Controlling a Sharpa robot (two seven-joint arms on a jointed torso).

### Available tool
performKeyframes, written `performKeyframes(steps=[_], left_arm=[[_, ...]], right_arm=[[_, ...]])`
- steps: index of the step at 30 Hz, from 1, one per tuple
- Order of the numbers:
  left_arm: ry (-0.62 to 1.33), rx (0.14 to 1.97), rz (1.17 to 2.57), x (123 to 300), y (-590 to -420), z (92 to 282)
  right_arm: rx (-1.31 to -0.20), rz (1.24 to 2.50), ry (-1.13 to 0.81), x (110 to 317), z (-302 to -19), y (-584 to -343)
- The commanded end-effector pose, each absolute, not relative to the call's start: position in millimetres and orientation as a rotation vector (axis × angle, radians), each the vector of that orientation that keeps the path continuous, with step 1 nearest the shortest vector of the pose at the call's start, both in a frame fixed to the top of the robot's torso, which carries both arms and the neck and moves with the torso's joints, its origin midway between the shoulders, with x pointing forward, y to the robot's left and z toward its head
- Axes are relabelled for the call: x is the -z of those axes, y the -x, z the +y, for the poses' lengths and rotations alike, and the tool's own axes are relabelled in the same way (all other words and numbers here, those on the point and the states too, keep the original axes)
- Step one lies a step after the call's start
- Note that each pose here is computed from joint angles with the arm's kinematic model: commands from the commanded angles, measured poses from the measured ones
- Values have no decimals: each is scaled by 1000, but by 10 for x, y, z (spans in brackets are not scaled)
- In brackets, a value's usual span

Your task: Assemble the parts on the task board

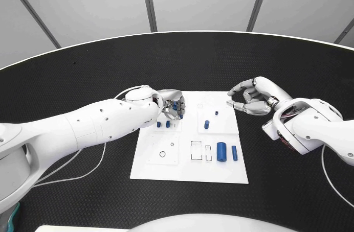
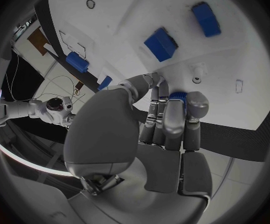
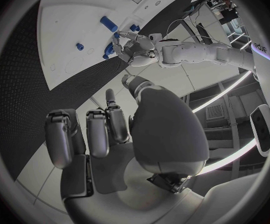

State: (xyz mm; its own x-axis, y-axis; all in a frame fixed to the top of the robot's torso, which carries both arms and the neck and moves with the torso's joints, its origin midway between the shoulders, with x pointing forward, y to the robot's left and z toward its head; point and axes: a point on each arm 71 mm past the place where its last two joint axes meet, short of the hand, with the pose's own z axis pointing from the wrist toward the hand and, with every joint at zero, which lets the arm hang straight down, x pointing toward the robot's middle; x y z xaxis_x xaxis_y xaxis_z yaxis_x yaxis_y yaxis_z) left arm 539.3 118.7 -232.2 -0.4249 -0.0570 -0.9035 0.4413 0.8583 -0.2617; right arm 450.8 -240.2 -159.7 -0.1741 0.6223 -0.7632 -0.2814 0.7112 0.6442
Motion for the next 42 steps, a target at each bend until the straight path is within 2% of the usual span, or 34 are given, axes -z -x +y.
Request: performKeyframes(steps=[1, 42], left_arm=[[-285, 568, 1943, 2327, -5392, 1185], [-273, 535, 1967, 2346, -5393, 1168]], right_arm=[[-821, 1551, -288, 1597, -2401, -4508], [-821, 1553, -287, 1600, -2400, -4513]])
